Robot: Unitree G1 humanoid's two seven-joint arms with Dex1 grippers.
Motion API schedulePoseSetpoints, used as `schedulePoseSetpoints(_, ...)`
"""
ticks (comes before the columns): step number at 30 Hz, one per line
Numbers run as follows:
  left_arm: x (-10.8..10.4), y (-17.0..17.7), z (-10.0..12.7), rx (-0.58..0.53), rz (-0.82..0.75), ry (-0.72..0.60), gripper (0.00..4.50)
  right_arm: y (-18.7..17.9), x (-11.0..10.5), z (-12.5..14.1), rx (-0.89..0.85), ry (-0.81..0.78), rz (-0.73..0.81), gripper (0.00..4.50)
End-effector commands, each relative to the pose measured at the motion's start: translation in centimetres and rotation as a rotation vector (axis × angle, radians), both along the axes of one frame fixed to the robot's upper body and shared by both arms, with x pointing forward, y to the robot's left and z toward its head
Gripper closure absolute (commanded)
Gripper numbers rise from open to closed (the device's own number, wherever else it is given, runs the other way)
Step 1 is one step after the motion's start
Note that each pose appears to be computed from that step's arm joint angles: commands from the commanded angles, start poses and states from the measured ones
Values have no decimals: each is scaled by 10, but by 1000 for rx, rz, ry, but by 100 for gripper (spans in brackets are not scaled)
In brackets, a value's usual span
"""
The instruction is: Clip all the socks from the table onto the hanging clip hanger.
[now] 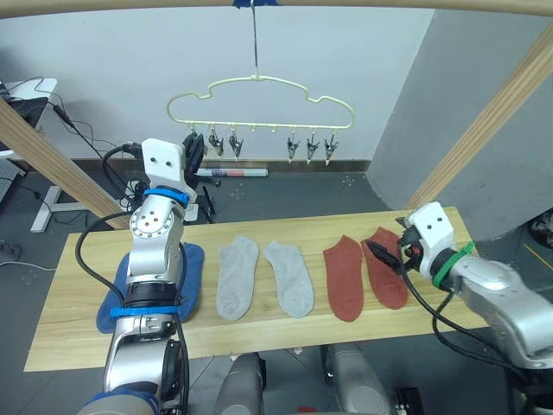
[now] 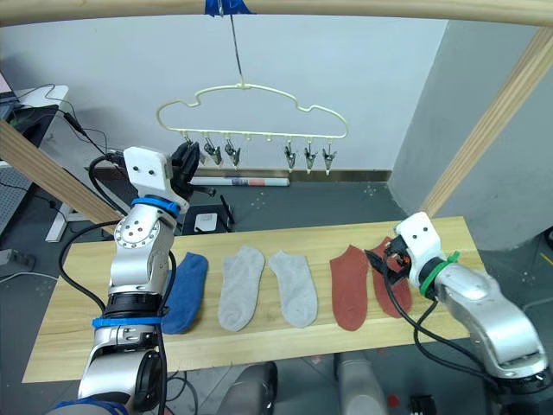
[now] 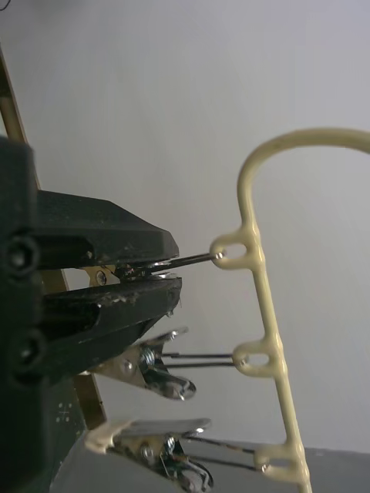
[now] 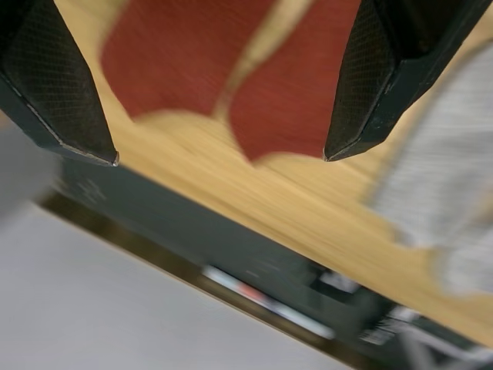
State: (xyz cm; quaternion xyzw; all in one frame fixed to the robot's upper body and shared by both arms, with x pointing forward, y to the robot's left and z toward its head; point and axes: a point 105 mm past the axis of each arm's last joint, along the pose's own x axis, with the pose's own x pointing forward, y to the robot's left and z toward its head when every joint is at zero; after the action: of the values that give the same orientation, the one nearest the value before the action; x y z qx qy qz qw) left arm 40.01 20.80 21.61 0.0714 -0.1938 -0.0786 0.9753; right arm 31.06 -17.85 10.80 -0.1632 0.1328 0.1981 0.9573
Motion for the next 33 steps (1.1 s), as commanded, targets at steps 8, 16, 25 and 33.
schedulePoseSetpoints(8,-7,-6,20,44,-39,-39,449,-10,31,-56,-115,-51,-93,0)
schedulePoseSetpoints(16,-8,-3,24,61,-58,-18,449,-21,48,-89,-7,59,-167,0)
schedulePoseSetpoints(25,-11,0,28,57,-104,15,450,-17,41,-109,52,168,-184,199)
schedulePoseSetpoints(33,-18,1,30,26,-193,71,450,-7,40,-100,79,131,-155,446)
